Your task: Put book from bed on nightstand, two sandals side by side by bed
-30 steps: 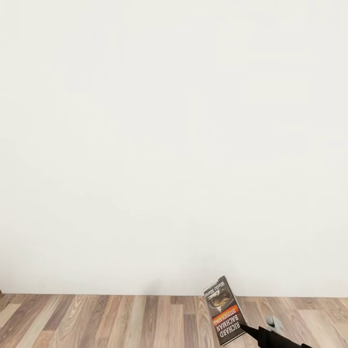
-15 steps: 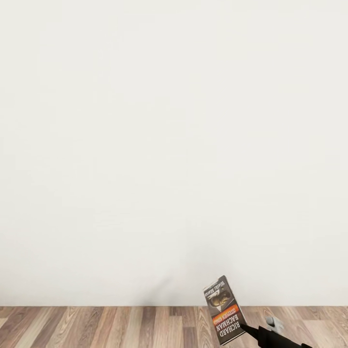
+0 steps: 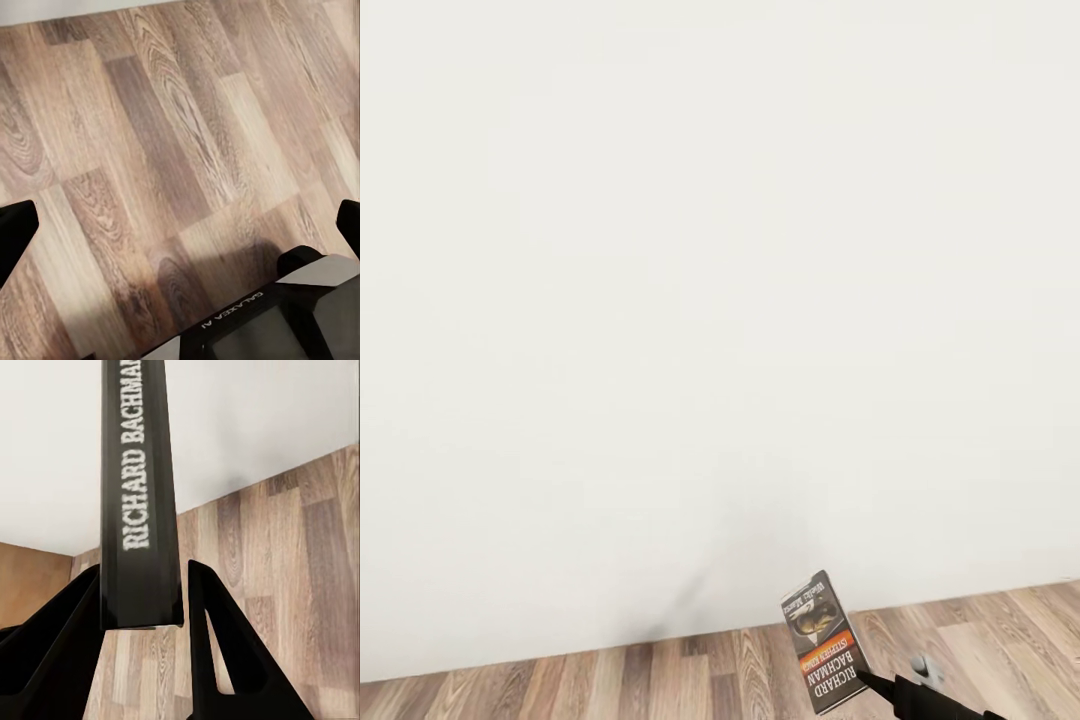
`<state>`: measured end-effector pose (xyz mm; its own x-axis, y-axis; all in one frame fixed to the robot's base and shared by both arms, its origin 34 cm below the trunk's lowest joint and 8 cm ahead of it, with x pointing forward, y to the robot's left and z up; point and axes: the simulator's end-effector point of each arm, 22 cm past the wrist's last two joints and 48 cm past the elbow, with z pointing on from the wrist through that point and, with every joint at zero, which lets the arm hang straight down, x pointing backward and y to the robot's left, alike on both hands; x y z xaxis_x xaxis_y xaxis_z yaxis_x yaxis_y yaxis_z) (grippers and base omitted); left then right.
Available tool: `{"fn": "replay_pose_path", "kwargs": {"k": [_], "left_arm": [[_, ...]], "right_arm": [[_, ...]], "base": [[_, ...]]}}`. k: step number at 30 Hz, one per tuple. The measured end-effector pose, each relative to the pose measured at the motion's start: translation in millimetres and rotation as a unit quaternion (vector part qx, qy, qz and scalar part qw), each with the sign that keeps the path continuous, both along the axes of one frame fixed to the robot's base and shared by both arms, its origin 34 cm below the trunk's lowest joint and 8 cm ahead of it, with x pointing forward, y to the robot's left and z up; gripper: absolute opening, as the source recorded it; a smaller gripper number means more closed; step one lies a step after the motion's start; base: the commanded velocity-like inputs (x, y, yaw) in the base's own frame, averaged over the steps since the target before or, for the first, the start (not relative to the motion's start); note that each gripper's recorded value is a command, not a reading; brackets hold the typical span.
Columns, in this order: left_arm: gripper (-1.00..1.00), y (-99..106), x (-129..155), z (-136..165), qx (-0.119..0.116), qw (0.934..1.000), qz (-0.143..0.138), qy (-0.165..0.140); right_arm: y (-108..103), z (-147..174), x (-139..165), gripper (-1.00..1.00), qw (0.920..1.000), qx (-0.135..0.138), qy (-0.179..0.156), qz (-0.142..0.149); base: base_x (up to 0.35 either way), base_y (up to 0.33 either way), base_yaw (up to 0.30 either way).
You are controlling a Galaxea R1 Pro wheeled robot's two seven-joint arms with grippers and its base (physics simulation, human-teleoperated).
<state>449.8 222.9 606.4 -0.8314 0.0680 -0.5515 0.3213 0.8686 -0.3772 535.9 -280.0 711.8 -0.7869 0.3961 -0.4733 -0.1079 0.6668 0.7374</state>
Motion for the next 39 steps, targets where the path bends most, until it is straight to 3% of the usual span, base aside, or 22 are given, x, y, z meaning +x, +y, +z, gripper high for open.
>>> {"fn": "replay_pose_path", "kwargs": {"k": [17, 33, 39], "left_arm": [[1.0, 0.0, -0.2, 0.1, 0.0, 1.0, 0.0, 0.0], [1.0, 0.1, -0.2, 0.4, 0.0, 1.0, 0.0, 0.0], [1.0, 0.1, -0.1, 0.1, 0.0, 1.0, 0.0, 0.0]], "right_arm": [[-0.1, -0.5, -0.5, -1.0, 1.0, -0.001, 0.001, 0.001], [0.0, -0.2, -0.5, -1.0, 1.0, -0.001, 0.0, 0.0], [-0.3, 0.4, 0.6, -1.0, 1.0, 0.001, 0.0, -0.002]], "base": [[0.032, 0.0, -0.271], [0.309, 0.0, -0.014], [0.078, 0.0, -0.008]]}}
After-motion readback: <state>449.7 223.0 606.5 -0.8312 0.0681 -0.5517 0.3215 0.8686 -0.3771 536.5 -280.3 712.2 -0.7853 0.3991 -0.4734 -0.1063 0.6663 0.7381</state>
